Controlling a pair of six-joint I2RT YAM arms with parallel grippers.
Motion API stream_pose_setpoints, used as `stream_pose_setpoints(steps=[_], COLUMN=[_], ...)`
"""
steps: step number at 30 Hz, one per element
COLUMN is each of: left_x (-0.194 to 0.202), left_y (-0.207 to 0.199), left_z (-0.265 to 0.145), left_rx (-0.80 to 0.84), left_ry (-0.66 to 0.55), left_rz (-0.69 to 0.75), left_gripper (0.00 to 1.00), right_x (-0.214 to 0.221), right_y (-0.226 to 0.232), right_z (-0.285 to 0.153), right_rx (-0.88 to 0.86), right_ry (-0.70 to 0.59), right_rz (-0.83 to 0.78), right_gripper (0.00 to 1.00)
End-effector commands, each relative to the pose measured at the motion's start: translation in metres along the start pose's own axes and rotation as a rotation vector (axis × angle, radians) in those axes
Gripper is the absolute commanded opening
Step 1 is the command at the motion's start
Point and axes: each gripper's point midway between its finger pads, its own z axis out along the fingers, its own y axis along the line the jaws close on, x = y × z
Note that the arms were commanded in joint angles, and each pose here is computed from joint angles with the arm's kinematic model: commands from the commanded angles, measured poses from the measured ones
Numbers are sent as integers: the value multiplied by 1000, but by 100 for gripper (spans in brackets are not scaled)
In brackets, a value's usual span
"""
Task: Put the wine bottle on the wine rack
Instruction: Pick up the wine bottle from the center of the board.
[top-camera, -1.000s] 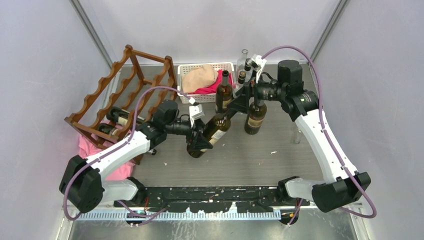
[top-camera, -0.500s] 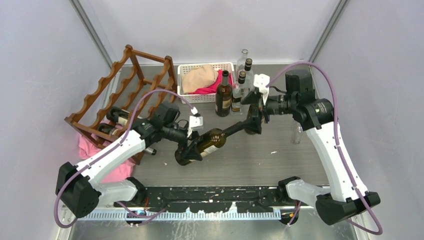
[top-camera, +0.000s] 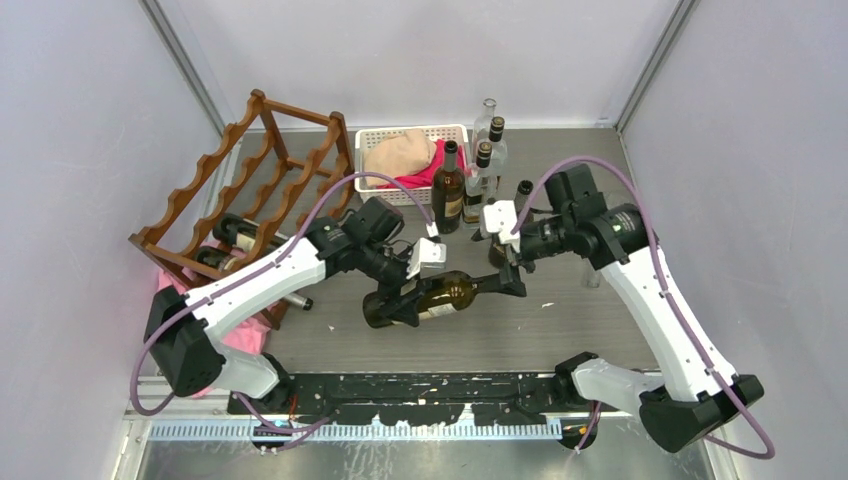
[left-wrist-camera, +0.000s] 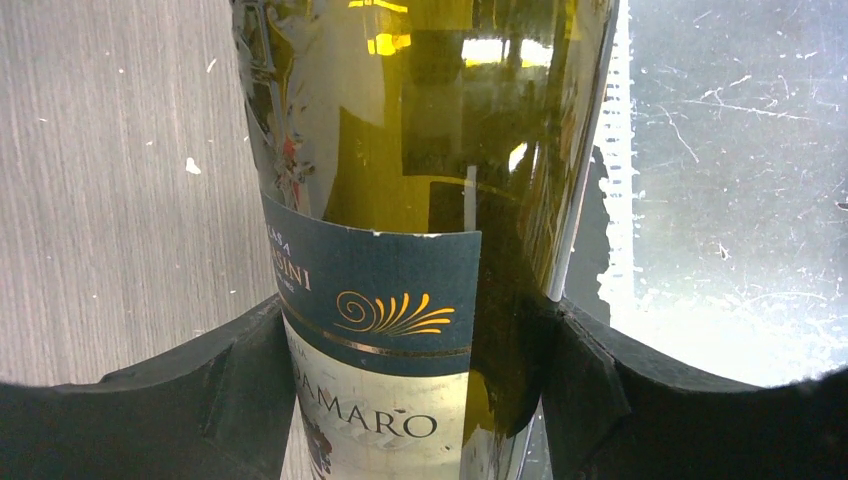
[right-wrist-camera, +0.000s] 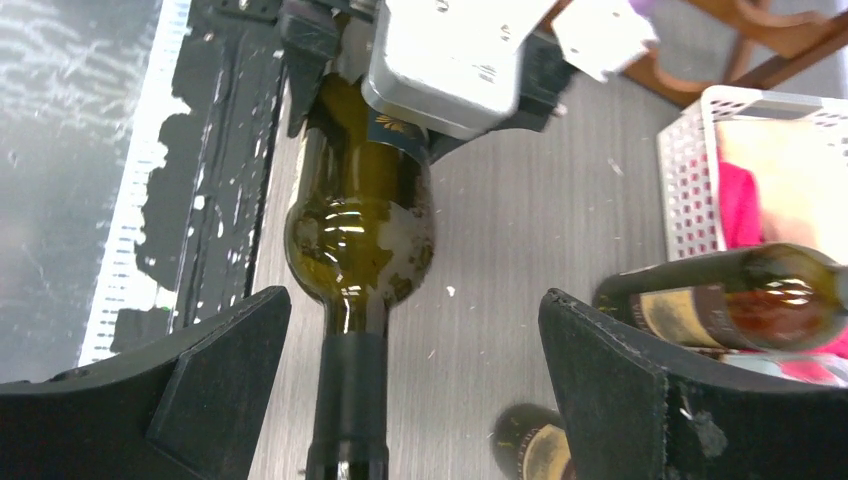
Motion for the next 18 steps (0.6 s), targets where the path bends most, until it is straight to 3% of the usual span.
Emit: stream_pose_setpoints(steps=[1, 18], left_x=[-31, -40], left_y=[-3, 1], left_z=[-7, -2], left_rx=[7, -8], left_ry=[-47, -66], left_rz=[75, 72], left_gripper=[0, 0], right_x=[14, 42], right_y=[12, 16], right_z=[5, 35], right_rx=[-61, -40], right_ry=[112, 207], right_rz=[-99, -16], right_gripper=[100, 100])
